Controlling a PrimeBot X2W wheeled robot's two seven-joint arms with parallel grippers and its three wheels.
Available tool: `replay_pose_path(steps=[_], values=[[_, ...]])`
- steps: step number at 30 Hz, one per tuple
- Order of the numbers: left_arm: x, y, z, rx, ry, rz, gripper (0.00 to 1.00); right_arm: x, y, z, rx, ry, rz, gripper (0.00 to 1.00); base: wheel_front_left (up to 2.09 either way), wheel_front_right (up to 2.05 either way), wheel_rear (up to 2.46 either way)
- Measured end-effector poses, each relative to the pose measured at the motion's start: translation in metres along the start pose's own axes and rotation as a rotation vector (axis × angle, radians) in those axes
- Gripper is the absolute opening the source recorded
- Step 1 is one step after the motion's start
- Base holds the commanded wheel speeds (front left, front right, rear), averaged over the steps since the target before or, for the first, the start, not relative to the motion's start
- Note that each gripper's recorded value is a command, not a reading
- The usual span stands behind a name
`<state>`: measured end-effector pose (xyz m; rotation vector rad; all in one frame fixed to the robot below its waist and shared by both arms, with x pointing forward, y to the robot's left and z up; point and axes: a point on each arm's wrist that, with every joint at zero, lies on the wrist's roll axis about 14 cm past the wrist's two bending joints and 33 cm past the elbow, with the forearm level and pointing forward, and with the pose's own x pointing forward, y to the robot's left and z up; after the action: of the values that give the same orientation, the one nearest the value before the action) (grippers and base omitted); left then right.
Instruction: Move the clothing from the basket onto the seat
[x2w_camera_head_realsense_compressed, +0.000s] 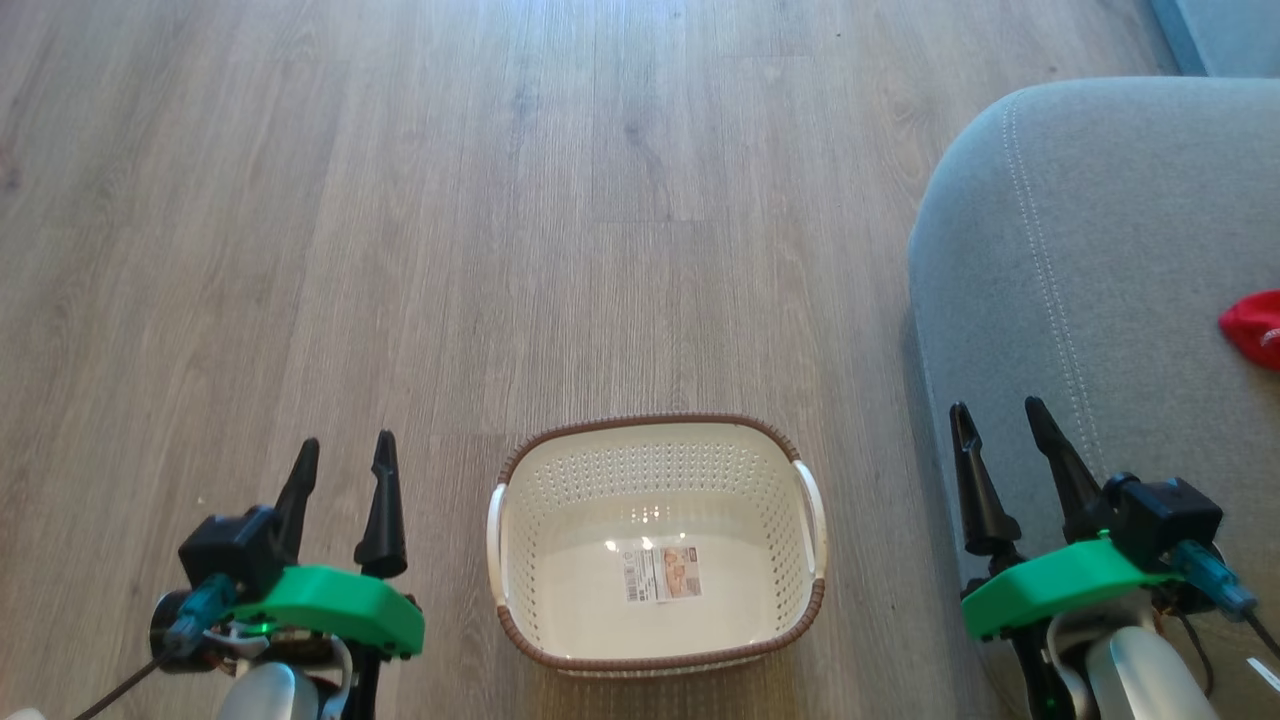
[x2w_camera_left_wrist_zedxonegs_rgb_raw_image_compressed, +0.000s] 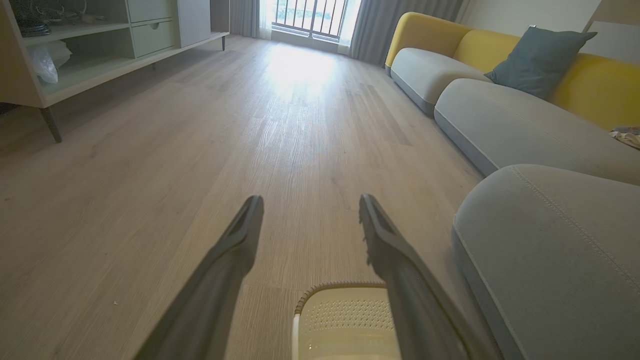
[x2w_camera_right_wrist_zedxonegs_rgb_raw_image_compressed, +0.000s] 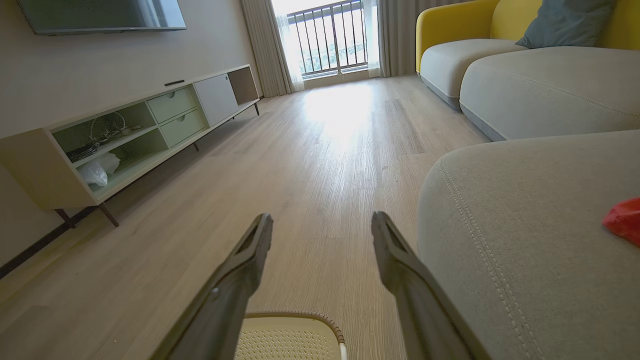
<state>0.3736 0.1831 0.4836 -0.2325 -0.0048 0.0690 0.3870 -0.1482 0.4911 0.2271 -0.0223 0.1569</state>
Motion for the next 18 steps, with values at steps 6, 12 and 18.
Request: replay_pose_path(steps=[6,12,18], values=[[0.0006,-0.0023,0.0003,-0.002,-0.001,-0.010,1.00,-0.0019,-0.0019,0.0001,0.000,0.000,-0.007,1.00,0.00,0.00,0.00],[0.0015,-0.0056,-0.0004,-0.004,0.001,-0.021,1.00,-0.0040,-0.0047,0.0016,0.005,-0.004,-0.017,1.00,0.00,0.00,0.00],[0.0020,-0.0064,-0.0008,-0.012,0.002,-0.022,1.00,-0.0047,-0.0053,0.0018,0.009,-0.006,-0.022,1.00,0.00,0.00,0.00]])
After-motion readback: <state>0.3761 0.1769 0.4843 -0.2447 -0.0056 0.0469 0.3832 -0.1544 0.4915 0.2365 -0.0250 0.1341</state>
